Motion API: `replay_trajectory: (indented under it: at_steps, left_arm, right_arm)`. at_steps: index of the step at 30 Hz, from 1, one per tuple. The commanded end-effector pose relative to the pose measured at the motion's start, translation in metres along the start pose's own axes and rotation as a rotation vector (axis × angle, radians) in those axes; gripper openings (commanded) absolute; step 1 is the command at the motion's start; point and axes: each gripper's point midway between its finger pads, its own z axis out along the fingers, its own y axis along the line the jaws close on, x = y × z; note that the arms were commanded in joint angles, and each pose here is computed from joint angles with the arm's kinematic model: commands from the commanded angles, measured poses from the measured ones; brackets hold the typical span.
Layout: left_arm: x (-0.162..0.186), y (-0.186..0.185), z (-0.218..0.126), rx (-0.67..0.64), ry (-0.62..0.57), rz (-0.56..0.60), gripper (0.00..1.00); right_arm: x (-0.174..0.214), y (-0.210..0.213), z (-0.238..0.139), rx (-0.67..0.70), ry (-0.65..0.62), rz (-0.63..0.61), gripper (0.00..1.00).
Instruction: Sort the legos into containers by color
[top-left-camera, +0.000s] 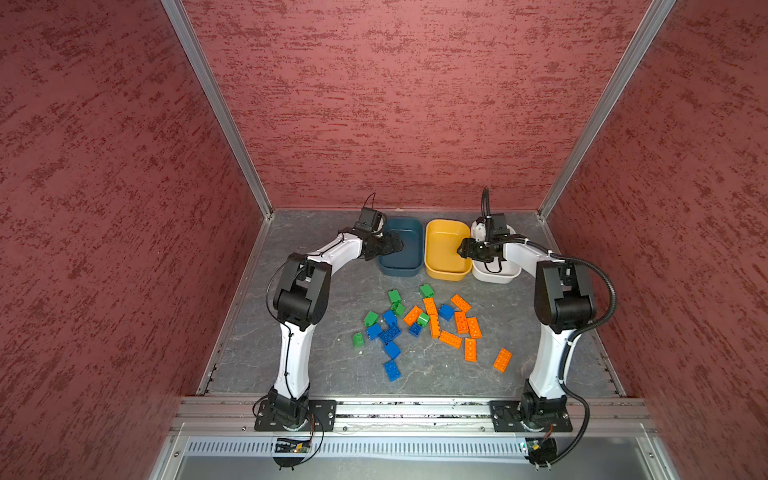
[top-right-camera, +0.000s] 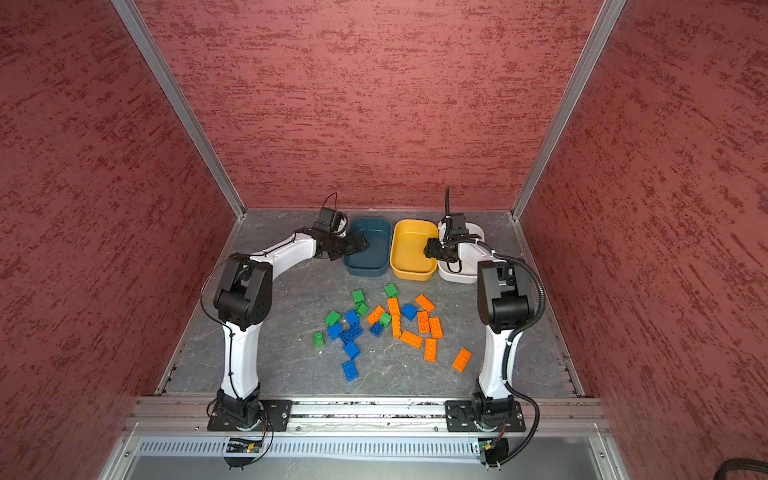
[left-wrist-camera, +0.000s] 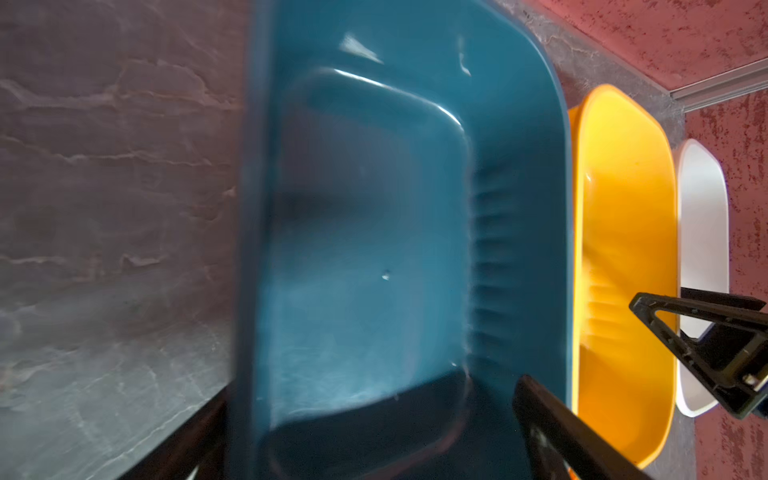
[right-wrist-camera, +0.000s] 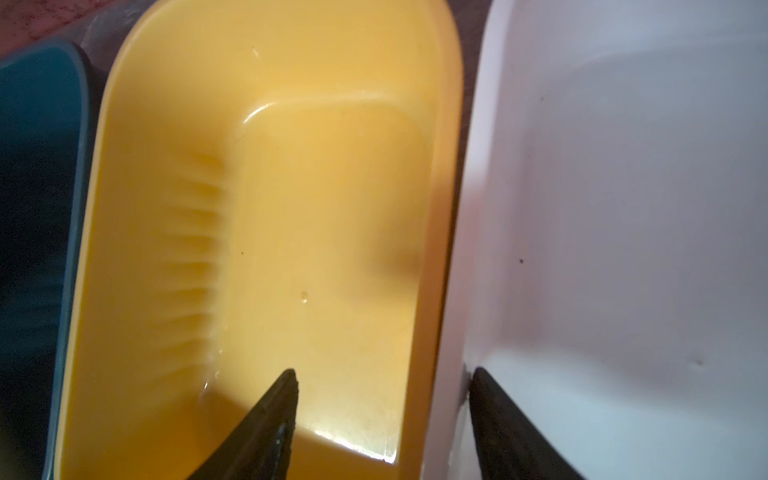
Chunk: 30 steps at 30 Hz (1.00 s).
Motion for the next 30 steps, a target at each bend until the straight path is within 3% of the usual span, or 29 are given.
replay_trajectory:
  at_steps: [1, 13, 19, 24, 30]
  left_arm:
    - [0.000, 0.008, -0.008, -0.016, 0.005, 0.001, 0.99]
    - [0.003, 0.075, -0.049, -0.149, -0.039, -0.047, 1.00]
    - [0.001, 0.095, -0.060, -0.219, -0.050, -0.040, 0.99]
    - [-0.001, 0.093, -0.063, -0.217, -0.054, -0.021, 0.99]
    - [-0.006, 0.091, -0.074, -0.234, -0.092, -0.013, 0.99]
  right_arm:
    - [0.001, 0.020, 0.007, 0.007, 0.001, -0.019, 0.66]
    - [0.012, 0.080, 0.038, -0.058, 0.050, -0.083, 0.69]
    - [0.007, 0.096, 0.044, -0.019, 0.022, -0.069, 0.75]
    - [-0.006, 0.091, 0.031, 0.042, -0.036, -0.049, 0.81]
    - [-0.012, 0.091, -0.013, 0.079, -0.083, -0.068, 0.86]
